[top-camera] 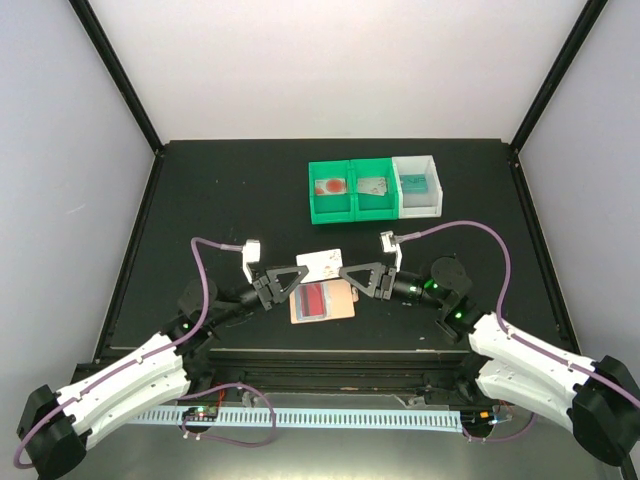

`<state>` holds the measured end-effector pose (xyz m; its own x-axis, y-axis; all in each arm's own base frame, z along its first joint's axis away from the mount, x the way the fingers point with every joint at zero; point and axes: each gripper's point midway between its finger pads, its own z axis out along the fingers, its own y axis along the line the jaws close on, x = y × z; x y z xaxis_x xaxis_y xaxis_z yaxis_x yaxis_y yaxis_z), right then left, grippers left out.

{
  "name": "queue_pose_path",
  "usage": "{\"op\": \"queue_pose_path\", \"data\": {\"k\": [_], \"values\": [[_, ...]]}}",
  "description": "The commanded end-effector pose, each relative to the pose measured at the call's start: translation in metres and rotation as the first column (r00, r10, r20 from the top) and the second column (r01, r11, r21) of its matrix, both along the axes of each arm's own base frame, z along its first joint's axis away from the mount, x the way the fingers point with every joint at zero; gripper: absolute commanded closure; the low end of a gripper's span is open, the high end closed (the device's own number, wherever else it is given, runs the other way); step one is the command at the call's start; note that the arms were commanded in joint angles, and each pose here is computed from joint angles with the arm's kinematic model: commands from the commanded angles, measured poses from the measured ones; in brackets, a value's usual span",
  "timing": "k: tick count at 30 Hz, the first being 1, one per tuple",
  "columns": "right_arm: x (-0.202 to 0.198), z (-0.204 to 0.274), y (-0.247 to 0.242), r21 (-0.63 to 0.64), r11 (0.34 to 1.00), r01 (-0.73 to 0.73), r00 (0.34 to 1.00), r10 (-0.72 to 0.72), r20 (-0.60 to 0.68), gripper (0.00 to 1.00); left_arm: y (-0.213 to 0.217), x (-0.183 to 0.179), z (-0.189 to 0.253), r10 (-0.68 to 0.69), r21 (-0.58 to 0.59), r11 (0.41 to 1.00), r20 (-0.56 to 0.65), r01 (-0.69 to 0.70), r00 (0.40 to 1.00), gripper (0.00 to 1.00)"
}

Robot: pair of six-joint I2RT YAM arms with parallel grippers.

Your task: Take the credit cards out of the card holder

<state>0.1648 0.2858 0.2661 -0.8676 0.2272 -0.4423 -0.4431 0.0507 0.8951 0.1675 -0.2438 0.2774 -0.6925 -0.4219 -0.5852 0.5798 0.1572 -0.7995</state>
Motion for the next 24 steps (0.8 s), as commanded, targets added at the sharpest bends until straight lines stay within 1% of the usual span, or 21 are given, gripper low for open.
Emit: {"op": "queue_pose_path", "data": {"k": [1, 7, 12, 18, 20, 22, 24], "values": [[-0.004, 0.003, 0.002, 0.019, 1.000, -0.019, 1.000, 0.018, 0.012, 0.78, 0.006, 0.001, 0.017, 0.026, -0.062, 0.998, 0.030, -0.024, 0.999, 0.99], [-0.003, 0.003, 0.006, 0.015, 1.000, -0.028, 1.000, 0.027, 0.006, 0.78, 0.006, 0.000, 0.019, 0.018, -0.080, 0.997, 0.030, -0.015, 0.999, 0.98], [-0.004, 0.007, 0.007, 0.034, 0.999, -0.033, 0.999, 0.032, 0.020, 0.85, 0.005, -0.001, 0.018, 0.007, -0.078, 0.997, 0.024, -0.005, 1.000, 0.98], [-0.003, 0.012, 0.006, 0.050, 0.998, -0.024, 0.999, 0.023, 0.032, 0.84, 0.004, -0.003, 0.016, -0.005, -0.073, 0.997, 0.019, 0.006, 1.000, 0.98], [-0.004, 0.016, 0.006, 0.060, 0.998, -0.026, 0.999, 0.023, 0.044, 0.90, 0.004, -0.003, 0.014, -0.006, -0.069, 0.998, 0.016, 0.007, 1.000, 0.99], [-0.005, 0.018, 0.005, 0.067, 0.997, -0.028, 0.998, 0.024, 0.051, 0.98, 0.004, -0.002, 0.013, -0.004, -0.065, 0.998, 0.013, 0.005, 1.000, 0.98], [-0.003, 0.018, 0.004, 0.068, 0.998, -0.013, 0.999, 0.009, 0.049, 0.99, 0.004, -0.002, 0.011, -0.001, -0.059, 0.998, 0.008, 0.001, 1.000, 0.98]]}}
